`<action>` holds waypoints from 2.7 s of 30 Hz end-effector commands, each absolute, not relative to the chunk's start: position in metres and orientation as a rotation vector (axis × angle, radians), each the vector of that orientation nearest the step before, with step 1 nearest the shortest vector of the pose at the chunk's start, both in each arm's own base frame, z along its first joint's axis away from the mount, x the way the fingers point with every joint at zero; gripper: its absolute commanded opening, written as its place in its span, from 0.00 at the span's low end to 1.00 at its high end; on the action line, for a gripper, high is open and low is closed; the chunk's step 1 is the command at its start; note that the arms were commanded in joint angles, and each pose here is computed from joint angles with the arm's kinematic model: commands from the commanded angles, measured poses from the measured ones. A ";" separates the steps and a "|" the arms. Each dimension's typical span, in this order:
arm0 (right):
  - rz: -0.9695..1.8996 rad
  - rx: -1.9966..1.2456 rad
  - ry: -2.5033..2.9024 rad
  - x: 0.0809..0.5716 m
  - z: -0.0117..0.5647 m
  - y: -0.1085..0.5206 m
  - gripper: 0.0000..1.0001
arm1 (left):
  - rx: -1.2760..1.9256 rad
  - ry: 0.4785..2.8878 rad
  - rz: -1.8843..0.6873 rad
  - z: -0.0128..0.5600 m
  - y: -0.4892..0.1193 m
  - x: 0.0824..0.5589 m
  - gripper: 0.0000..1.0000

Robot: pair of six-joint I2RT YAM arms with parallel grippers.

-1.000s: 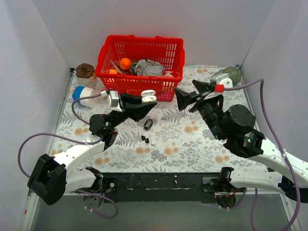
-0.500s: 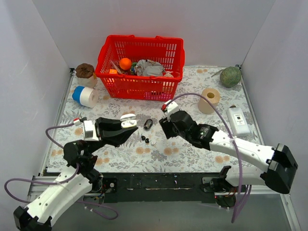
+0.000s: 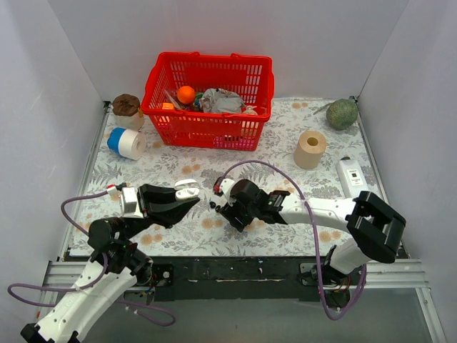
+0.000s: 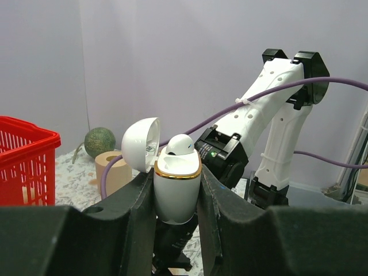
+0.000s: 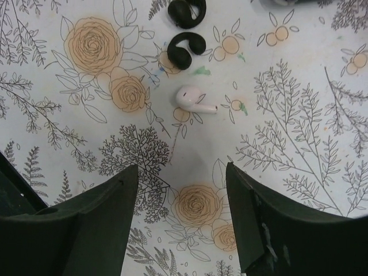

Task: Insert the wireless bluetooth earbuds into the charging case
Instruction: Pick up the earbud from the center of the board.

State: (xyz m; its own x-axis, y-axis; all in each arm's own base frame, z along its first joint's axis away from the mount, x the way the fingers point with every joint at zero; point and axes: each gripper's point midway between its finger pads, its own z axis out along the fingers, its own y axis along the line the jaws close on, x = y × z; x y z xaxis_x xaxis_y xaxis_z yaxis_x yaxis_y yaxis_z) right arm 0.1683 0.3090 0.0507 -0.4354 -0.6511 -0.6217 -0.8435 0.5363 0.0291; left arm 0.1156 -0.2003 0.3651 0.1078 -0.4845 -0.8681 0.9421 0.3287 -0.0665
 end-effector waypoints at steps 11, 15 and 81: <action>0.440 -1.343 2.039 0.196 0.068 0.351 0.61 | 0.568 0.967 -1.114 0.360 -0.192 0.115 0.00; 0.451 -1.365 2.041 0.196 0.061 0.356 0.56 | 0.566 0.973 -1.118 0.358 -0.192 0.115 0.00; 0.571 -0.790 2.345 0.151 0.042 0.281 0.01 | 0.546 1.015 -1.172 0.344 -0.193 0.111 0.00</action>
